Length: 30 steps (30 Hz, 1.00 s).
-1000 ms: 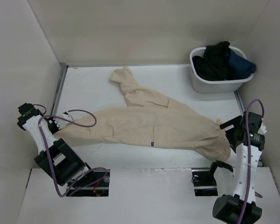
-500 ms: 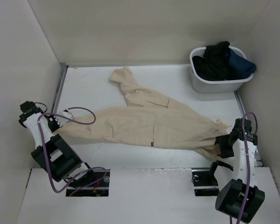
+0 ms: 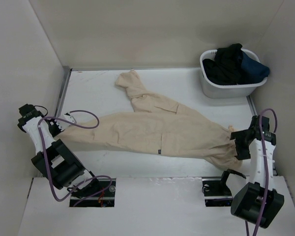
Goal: Fold and stack the trousers
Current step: Flatten the trousers out
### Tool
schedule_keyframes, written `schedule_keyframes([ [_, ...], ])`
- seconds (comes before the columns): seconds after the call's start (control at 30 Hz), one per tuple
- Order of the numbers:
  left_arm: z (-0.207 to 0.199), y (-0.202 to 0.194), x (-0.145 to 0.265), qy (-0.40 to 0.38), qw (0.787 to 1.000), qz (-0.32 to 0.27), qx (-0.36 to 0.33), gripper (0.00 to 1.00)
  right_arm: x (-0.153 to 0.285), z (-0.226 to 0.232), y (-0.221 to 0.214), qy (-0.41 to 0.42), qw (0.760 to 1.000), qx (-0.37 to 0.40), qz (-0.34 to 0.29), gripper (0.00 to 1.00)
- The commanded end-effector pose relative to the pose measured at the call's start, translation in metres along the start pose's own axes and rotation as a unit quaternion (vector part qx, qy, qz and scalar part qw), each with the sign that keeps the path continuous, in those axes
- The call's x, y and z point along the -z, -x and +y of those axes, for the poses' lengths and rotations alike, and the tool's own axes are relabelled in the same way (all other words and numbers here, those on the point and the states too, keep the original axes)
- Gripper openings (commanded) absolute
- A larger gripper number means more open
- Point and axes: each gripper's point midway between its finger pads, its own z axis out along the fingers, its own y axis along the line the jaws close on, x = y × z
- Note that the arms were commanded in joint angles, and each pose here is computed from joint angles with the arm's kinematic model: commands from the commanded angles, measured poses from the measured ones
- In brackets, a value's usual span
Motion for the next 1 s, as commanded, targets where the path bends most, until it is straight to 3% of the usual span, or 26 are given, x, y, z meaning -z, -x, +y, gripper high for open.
schedule_keyframes([
  [0.0,0.01,0.007,0.006,0.009,1.0,-0.013,-0.001,0.01,-0.006,0.003,0.0,-0.003,1.0,-0.011,0.0,0.84],
  [0.1,0.009,0.006,0.005,0.007,1.0,-0.012,0.0,0.01,-0.019,-0.003,-0.003,-0.013,1.0,-0.015,0.002,0.77],
  [0.2,0.009,0.005,0.004,0.005,1.0,-0.01,0.0,0.01,-0.022,-0.004,0.004,-0.018,1.0,-0.014,-0.015,0.62],
  [0.3,0.01,0.005,0.005,0.006,1.0,-0.009,0.0,0.01,-0.023,-0.002,0.014,-0.018,0.999,-0.014,-0.027,0.4],
  [0.4,0.015,0.004,0.006,0.014,1.0,-0.008,-0.001,0.01,-0.024,0.001,0.022,-0.017,0.999,-0.017,-0.033,0.07],
  [0.43,0.016,0.004,0.007,0.016,1.0,-0.008,0.0,0.01,-0.023,0.004,0.026,-0.015,0.999,-0.016,-0.038,0.0],
  [0.57,0.035,0.011,0.01,0.049,0.998,-0.024,0.008,0.01,-0.011,0.047,0.052,0.033,0.996,0.027,-0.074,0.0],
  [0.67,0.075,0.03,0.016,0.099,0.993,-0.06,0.027,0.01,0.016,0.126,0.075,0.115,0.985,0.073,-0.102,0.0],
  [0.73,0.11,0.045,0.031,0.131,0.987,-0.084,0.051,0.0,0.056,0.193,0.097,0.192,0.968,0.092,-0.13,0.0],
  [0.83,0.148,0.058,0.059,0.17,0.976,-0.113,0.076,0.0,0.142,0.268,0.125,0.306,0.924,0.131,-0.189,0.0],
  [0.97,0.162,0.065,0.082,0.2,0.97,-0.124,0.066,0.0,0.196,0.272,0.131,0.356,0.896,0.142,-0.223,0.0],
])
